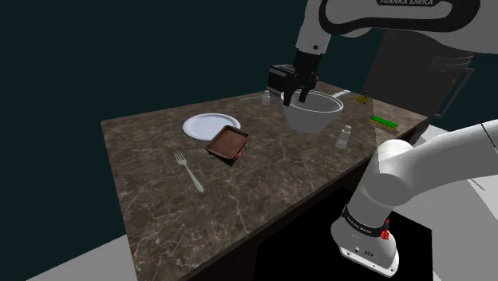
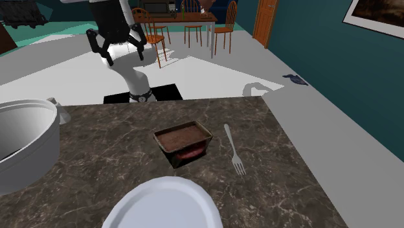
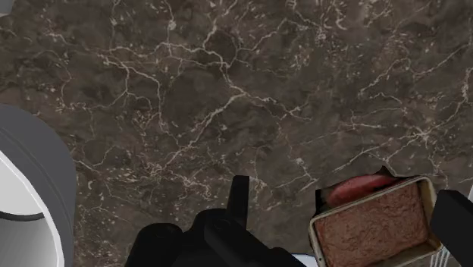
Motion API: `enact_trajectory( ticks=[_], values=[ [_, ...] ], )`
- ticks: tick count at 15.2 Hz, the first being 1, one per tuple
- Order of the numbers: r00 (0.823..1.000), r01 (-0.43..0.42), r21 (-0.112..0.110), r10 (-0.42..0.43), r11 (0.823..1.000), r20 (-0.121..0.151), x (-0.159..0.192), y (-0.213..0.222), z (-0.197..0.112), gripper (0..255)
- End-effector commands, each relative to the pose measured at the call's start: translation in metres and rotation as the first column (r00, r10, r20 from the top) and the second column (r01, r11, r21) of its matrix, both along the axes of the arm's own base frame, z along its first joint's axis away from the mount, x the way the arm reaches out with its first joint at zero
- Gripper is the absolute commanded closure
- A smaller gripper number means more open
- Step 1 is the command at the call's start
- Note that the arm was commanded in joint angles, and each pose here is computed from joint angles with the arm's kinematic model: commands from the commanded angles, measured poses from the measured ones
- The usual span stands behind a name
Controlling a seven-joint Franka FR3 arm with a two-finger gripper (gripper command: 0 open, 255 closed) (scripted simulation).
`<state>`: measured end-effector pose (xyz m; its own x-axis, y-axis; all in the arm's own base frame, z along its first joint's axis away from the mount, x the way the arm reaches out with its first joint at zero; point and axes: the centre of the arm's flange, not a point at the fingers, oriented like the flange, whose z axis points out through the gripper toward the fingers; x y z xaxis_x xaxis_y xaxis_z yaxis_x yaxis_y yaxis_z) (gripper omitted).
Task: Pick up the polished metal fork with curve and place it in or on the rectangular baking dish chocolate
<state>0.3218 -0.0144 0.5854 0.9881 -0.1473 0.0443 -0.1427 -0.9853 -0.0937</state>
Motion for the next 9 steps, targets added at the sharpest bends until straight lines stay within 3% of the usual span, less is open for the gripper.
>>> enact_trajectory(
  ticks=[1, 9],
  values=[
    [1.0, 0.0, 0.0, 0.0, 1.0, 0.0, 0.0, 0.0, 0.0, 0],
    [0.999, 0.034, -0.018, -0.034, 0.999, 0.001, 0.063, 0.071, -0.049, 0]
  ],
)
